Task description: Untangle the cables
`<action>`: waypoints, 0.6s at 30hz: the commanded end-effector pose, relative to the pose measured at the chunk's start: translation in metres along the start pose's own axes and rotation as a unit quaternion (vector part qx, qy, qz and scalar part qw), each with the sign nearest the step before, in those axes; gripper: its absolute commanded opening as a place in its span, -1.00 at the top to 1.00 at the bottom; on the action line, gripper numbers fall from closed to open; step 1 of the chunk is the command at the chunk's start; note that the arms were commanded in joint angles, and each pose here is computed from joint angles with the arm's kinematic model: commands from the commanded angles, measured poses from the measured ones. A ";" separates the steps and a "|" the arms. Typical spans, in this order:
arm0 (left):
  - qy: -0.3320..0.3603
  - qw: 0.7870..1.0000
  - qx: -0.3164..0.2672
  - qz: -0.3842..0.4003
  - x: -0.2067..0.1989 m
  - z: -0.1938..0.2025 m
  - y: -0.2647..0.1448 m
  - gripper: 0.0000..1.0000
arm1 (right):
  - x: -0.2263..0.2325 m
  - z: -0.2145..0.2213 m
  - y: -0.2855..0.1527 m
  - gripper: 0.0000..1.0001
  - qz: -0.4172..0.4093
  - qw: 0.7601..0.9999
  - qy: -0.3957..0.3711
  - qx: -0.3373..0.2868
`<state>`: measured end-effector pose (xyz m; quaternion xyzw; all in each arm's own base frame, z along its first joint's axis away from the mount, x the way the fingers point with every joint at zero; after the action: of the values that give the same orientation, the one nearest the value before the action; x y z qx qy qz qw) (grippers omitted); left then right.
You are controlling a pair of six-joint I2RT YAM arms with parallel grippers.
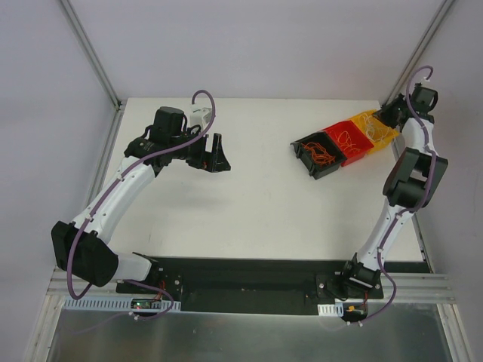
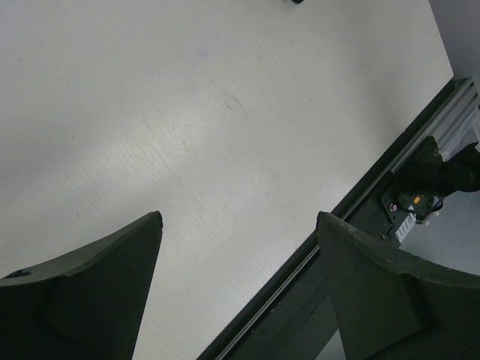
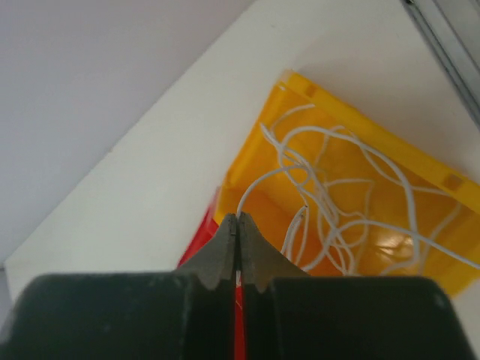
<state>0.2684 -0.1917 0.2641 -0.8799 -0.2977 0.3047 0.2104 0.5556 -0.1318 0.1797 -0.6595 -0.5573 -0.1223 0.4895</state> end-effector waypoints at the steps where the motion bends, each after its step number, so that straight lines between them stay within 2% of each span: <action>1: 0.009 1.000 -0.017 0.022 -0.011 -0.005 -0.005 -0.66 | 0.000 -0.001 -0.019 0.99 0.087 0.993 -0.083 -0.011; 9: 0.011 1.000 -0.018 0.020 -0.012 -0.005 -0.006 -0.67 | -0.008 0.011 0.006 0.91 0.156 0.975 -0.159 0.022; 15: 0.013 0.999 -0.021 0.023 -0.014 -0.006 -0.008 -0.67 | -0.012 0.011 0.008 0.91 0.194 0.963 -0.186 0.025; 18: 0.015 0.999 -0.022 0.024 -0.016 -0.006 -0.008 -0.67 | -0.028 0.013 0.013 0.91 0.229 0.952 -0.200 0.026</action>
<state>0.2676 -0.1926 0.2646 -0.8798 -0.2956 0.3084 0.2085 0.5585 -0.1213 0.1505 -0.7428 -0.5111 0.0973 0.4214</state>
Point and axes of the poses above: each gripper's point midway between its finger pads, its own y axis out along the fingers, its own x axis along the line the jaws close on, z = x × y, the point moved 4 cm from there along -y, back along the fingers, and after that the axes turned 8 degrees about y, right-handed, at the moved point
